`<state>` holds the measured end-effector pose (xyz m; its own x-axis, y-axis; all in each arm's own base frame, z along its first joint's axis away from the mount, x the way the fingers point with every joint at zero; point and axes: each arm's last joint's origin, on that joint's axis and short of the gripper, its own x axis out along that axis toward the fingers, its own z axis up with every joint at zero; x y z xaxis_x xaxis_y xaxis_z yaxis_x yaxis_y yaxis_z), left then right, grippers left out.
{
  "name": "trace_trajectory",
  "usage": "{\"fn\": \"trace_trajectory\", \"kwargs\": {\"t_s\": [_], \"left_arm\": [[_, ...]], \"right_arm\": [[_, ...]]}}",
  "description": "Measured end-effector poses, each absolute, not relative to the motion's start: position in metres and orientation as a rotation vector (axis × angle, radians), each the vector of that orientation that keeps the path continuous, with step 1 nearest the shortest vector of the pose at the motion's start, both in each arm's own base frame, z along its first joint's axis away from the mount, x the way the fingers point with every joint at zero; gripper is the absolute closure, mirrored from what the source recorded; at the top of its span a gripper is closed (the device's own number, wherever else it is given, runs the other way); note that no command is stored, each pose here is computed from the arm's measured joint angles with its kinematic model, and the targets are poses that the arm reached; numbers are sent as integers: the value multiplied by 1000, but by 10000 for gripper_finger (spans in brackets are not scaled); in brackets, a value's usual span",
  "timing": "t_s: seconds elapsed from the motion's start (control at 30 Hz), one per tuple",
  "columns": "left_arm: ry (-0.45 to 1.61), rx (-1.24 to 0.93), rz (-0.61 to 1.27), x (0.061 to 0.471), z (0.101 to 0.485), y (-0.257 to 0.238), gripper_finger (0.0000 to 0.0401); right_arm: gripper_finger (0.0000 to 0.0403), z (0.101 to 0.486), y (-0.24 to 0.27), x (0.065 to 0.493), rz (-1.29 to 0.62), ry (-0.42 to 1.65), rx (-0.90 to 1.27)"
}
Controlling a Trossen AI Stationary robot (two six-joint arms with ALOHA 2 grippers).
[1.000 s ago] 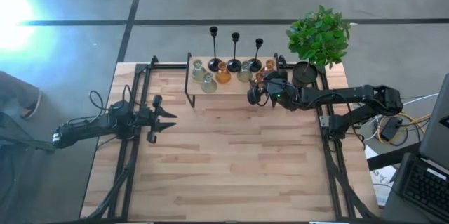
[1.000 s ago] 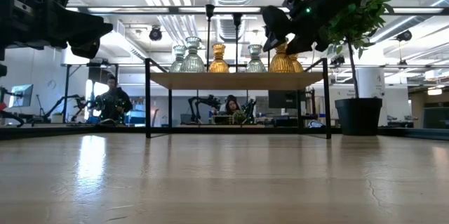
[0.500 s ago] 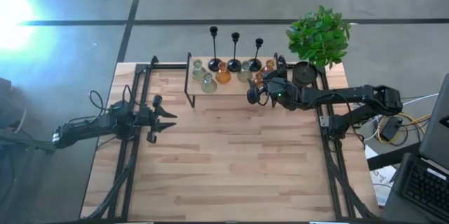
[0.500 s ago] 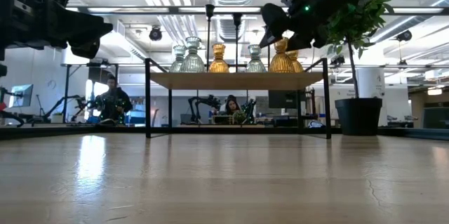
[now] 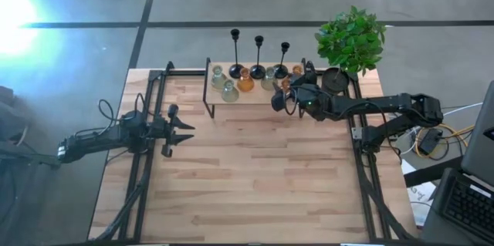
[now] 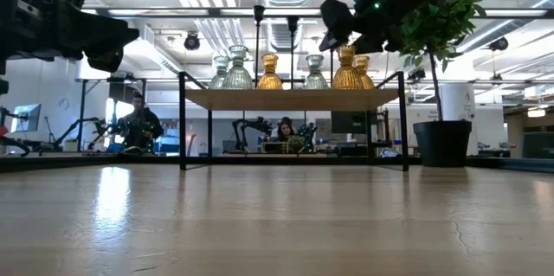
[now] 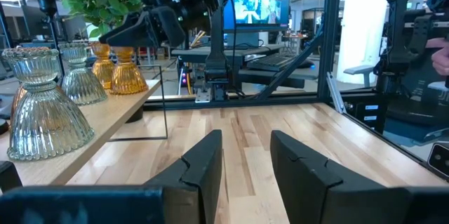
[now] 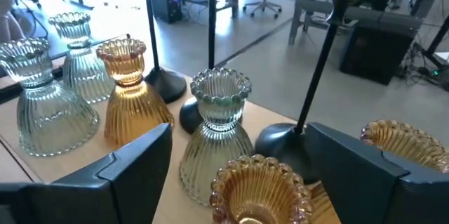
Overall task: Pick & Place candle stick holders
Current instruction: Return to Home Position
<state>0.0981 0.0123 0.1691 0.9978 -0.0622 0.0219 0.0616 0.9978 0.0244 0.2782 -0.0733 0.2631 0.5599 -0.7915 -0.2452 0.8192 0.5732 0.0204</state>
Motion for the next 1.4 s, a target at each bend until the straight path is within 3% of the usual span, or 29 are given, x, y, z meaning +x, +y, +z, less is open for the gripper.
{"fn": "trace_trajectory", "kwargs": {"t_s": [0.3,0.5,0.63,0.77,0.97,1.1,1.4], "left_arm": [[-23,24,-62,98,169,12,275],[-23,24,-62,98,169,12,275],[-23,24,-62,98,169,12,275],[-23,24,-62,98,169,12,275],[-23,24,-62,98,169,12,275],[-23,24,-62,98,169,12,275],[-23,24,-62,98,169,12,275]], "right_arm": [[86,300,-65,261,-908,100,58],[109,338,-46,236,-839,167,20],[148,355,-38,205,-761,192,154],[212,358,-30,179,-611,249,265],[318,336,-15,157,-220,254,319],[377,313,-9,142,-81,198,259],[395,265,-4,110,47,73,134]]}}
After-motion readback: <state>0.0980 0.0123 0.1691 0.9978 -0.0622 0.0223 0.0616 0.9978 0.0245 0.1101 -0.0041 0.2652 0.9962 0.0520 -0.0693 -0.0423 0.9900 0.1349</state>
